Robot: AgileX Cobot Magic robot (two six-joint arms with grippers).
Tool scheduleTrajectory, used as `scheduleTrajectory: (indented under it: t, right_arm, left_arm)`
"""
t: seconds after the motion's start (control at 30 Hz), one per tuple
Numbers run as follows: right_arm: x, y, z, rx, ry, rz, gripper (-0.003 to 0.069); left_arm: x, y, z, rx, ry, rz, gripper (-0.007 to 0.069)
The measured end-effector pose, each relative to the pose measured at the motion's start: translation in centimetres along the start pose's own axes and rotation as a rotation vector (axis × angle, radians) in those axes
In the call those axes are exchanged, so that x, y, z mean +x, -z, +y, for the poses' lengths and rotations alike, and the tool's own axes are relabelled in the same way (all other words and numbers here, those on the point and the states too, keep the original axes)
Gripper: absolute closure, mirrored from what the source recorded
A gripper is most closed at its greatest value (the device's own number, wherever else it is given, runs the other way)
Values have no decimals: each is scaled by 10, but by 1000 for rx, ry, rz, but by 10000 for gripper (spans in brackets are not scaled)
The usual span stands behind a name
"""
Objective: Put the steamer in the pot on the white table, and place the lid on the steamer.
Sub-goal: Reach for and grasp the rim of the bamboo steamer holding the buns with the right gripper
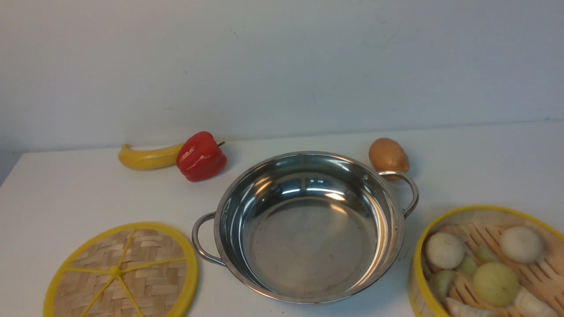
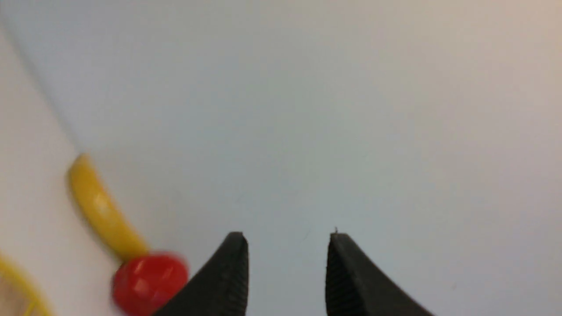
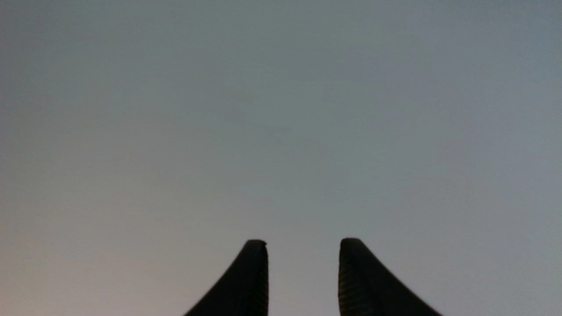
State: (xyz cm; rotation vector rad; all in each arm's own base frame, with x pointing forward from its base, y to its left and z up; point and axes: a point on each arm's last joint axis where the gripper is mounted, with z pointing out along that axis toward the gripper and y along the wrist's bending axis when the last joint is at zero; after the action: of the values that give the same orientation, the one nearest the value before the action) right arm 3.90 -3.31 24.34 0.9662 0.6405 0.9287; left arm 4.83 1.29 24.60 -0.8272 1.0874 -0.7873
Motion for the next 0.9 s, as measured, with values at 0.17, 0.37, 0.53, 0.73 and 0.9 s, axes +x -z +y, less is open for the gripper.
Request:
scheduleTrajectory:
  t: [0.17,0.37,0.53,0.73,0.9]
  right_arm:
    - [10,-4,35,-254,451,68,416]
    - [33,-39,65,-69,926,420,416]
    - [27,-81,68,377,1119,548,416]
    - [38,-105,46,687,1257,851,416]
    - [68,-113,2,852,1196,1301,416]
  left_arm:
    - [-28,-1,-62,151,-458,-83,384]
    - [-18,-47,-80,-24,-770,315,384]
    - [4,-105,-57,-320,-850,789,384]
    - [19,-149,-28,-544,-896,1111,384]
    - [29,-175,3,-669,-988,1260,384]
